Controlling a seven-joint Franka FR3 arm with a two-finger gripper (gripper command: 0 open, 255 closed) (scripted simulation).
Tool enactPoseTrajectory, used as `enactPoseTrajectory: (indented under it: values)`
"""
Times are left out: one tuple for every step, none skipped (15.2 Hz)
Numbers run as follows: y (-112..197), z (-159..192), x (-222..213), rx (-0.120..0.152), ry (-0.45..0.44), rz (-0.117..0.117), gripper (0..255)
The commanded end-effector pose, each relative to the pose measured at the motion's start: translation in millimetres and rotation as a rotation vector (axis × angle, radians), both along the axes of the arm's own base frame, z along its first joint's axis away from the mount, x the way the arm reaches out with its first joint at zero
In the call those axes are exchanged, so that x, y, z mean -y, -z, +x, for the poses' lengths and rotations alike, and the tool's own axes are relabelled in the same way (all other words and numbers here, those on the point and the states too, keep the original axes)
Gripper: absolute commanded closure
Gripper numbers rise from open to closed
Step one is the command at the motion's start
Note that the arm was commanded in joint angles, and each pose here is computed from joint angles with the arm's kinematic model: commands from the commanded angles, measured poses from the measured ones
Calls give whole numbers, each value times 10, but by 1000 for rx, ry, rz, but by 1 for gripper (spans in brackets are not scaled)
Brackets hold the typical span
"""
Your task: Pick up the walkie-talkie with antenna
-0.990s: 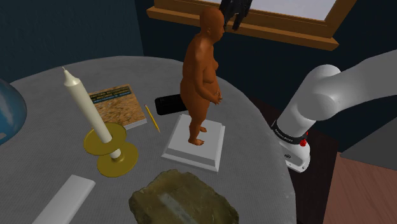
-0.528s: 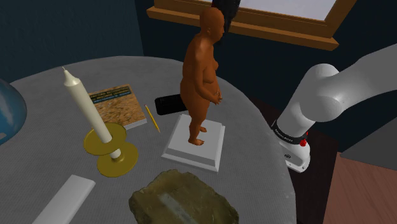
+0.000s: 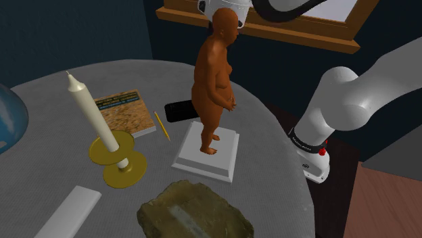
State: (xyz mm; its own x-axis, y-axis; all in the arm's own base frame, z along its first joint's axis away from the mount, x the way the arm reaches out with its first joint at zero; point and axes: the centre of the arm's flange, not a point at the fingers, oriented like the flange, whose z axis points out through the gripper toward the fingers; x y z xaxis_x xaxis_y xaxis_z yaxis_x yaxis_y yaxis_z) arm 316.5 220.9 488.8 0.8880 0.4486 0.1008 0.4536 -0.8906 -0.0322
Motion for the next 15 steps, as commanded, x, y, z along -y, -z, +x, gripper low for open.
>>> enactPoseTrajectory:
  values:
    - [150,-92,-195,2,-69,-3,0]
    - [216,-140,-295,2,-102,-5,0]
    - [265,-177,-367,2,-127,-6,0]
    - [318,-177,-367,2,-127,-6,0]
    - [371,-177,-367,2,-127,-6,0]
    - [424,-177,-367,2,-127,-6,0]
    - [476,-177,-367,2,-127,-6,0]
    - [529,-177,-367,2,-127,-6,0]
    - [582,-177,-367,2,-127,-6,0]
    - [635,-177,-367,2,-127,-6,0]
    - [665,-177,-367,2,-127,-6,0]
    - [665,-178,-367,2,-127,-6,0]
    - [664,-178,-371,2,-127,-6,255]
    - [667,-180,-371,2,-127,-6,255]
    - [668,-180,-371,2,-127,-6,255]
